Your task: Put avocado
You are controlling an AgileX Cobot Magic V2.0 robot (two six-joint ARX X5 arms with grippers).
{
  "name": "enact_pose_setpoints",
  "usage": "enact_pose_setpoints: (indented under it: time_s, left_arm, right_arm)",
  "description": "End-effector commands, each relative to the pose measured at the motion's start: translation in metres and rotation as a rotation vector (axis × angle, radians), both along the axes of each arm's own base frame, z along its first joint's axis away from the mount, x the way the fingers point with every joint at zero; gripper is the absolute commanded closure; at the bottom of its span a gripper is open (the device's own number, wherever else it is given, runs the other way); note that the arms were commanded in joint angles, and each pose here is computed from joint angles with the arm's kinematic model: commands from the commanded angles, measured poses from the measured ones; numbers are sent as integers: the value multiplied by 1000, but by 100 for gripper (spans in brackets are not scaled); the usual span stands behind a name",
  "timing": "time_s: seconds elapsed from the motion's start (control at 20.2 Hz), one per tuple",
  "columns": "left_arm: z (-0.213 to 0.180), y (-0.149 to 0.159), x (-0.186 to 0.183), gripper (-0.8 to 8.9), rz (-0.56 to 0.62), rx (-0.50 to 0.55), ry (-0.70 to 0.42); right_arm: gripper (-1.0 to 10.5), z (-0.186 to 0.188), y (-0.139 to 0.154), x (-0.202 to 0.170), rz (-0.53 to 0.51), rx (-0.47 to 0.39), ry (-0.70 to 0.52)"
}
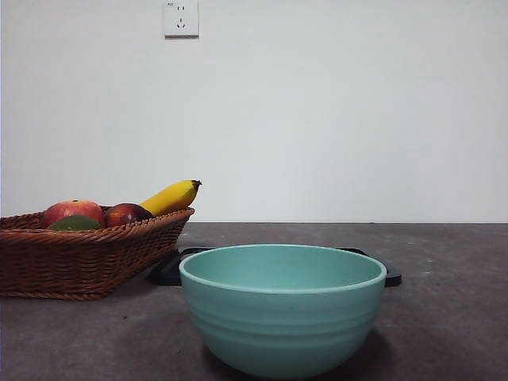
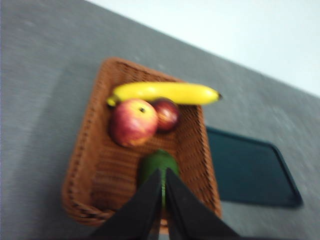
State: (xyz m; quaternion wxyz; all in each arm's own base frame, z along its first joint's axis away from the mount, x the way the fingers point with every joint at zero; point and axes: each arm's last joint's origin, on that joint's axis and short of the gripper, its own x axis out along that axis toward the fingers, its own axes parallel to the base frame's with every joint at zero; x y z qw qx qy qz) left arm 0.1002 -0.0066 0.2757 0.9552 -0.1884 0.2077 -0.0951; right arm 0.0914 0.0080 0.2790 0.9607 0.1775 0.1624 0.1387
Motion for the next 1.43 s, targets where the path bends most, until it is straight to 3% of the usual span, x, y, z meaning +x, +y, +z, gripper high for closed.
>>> enact_pose_setpoints:
  time_s: [0.05,0.4,0.94,1.14,1.43]
  left_arm:
    - [14,-2,6,803,-92,36,11]
    - [38,-9,12,803,-280,-17,113]
    - [73,-20,-16,804,-550,55,248]
    - [70,-21,-20,804,-585,75,281]
    - [70,-21,-20,803,-585,75,281]
  right_arm:
    - [938,17,2,7,105,-56,41]
    - [938,49,16,21,336,-107,185]
    - [938,64,63,18,779,-248,313]
    - [938,63,69,13,836,-259,320]
    - [938,63,69,13,842,-260,319]
